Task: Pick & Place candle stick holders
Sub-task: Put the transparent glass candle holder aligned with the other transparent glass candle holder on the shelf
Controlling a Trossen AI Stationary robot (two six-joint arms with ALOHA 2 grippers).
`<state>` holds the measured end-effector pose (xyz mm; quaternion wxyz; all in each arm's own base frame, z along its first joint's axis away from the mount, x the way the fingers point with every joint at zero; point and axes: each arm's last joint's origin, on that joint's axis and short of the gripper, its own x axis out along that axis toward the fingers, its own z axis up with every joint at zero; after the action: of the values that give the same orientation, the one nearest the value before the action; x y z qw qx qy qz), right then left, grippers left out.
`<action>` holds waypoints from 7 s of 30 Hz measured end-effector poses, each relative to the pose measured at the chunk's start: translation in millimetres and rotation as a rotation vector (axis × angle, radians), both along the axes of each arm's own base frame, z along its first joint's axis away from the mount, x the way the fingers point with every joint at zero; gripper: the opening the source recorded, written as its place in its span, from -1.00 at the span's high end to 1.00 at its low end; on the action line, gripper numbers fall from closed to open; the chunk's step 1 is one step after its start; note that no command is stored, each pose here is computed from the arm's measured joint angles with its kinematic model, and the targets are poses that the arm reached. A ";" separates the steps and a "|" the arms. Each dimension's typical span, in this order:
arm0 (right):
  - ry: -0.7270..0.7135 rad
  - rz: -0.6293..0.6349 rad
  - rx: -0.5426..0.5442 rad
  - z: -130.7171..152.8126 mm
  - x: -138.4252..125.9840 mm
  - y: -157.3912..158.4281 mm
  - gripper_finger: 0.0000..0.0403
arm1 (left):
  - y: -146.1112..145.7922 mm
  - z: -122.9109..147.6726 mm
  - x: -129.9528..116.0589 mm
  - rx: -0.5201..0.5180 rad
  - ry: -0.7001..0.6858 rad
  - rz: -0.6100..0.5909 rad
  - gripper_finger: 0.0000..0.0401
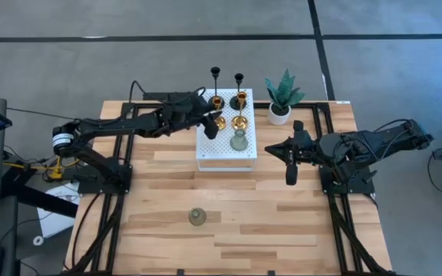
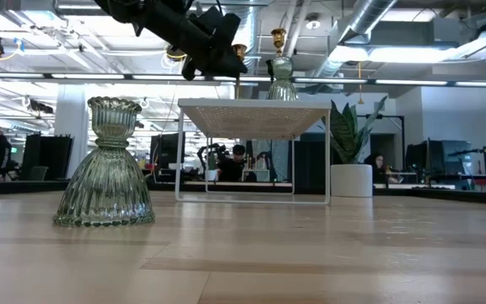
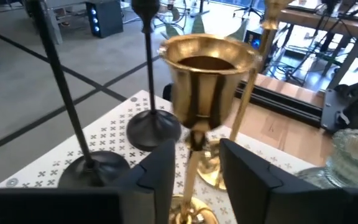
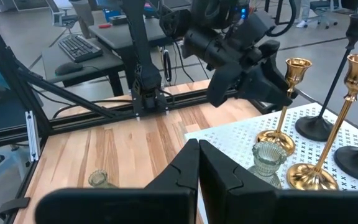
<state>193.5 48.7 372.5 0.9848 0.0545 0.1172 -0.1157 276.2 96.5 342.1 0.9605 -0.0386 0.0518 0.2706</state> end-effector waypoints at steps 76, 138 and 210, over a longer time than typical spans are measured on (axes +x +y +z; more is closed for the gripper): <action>-0.060 -0.004 0.052 4.9 1.3 0.7 1.00 | -151.0 -142.2 -149.2 -0.169 -0.083 -0.855 0.98; -0.094 -0.136 0.239 2.5 5.4 -15.3 1.00 | -158.1 -208.0 -133.5 -0.074 0.079 -0.912 -0.01; -0.055 -0.138 0.219 -0.9 4.4 -15.5 1.00 | -193.6 -189.7 -47.6 -0.116 0.076 -1.000 -0.46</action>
<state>197.8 33.2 371.5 0.9655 0.1728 0.0982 -0.1683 228.6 -97.1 152.4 0.9663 -0.0524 0.1138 -0.2250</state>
